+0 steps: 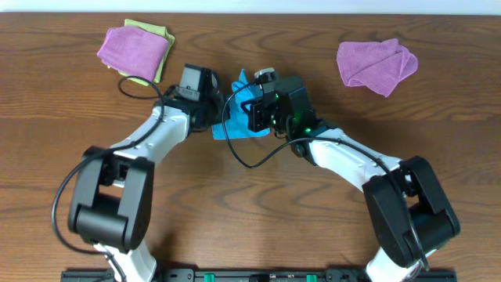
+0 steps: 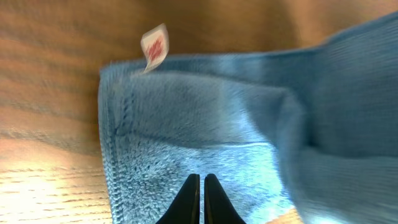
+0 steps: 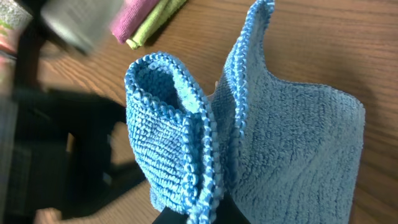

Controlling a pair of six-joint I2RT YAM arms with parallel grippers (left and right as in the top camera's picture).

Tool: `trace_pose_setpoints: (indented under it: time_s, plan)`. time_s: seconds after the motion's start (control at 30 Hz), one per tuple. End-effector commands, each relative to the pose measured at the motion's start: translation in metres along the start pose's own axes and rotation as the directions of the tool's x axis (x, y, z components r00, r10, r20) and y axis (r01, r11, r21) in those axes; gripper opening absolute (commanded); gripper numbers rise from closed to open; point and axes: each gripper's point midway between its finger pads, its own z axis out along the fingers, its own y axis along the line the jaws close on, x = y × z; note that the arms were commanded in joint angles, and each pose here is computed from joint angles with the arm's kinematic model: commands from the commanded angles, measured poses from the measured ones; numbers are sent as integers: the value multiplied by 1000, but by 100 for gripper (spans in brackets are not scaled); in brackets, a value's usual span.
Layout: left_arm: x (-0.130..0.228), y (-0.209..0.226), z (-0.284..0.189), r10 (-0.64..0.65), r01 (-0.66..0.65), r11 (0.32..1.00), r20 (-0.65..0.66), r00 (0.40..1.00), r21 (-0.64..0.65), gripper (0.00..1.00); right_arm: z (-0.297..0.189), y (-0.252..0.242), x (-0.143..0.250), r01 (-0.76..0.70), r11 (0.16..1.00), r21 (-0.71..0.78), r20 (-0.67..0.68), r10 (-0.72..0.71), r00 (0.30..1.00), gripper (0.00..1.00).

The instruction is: Fold the cloth

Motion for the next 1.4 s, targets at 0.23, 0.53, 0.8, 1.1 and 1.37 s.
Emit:
trace_pose_setpoints:
  time_s: [0.23, 0.53, 0.8, 1.1, 1.37]
  plan:
    - [-42, 20, -59, 82, -70, 993, 128, 988, -91, 6, 16, 14, 3, 47, 999, 1, -8, -47, 999, 1]
    - [-61, 44, -86, 36, -12, 993, 193, 980, -122, 6, 48, 24, 22, 73, 997, -5, -107, -73, 992, 6]
    - [-64, 53, -93, 17, 10, 991, 203, 979, -131, 6, 49, 53, 29, 95, 990, -105, -131, -108, 985, 39]
    - [-68, 59, -97, 6, 24, 990, 215, 977, -136, 8, 50, 84, 52, 106, 978, -179, -189, -140, 972, 53]
    - [-68, 57, -104, -7, 31, 994, 215, 976, -106, 77, 38, 86, 25, 115, 977, -179, -131, -140, 981, 66]
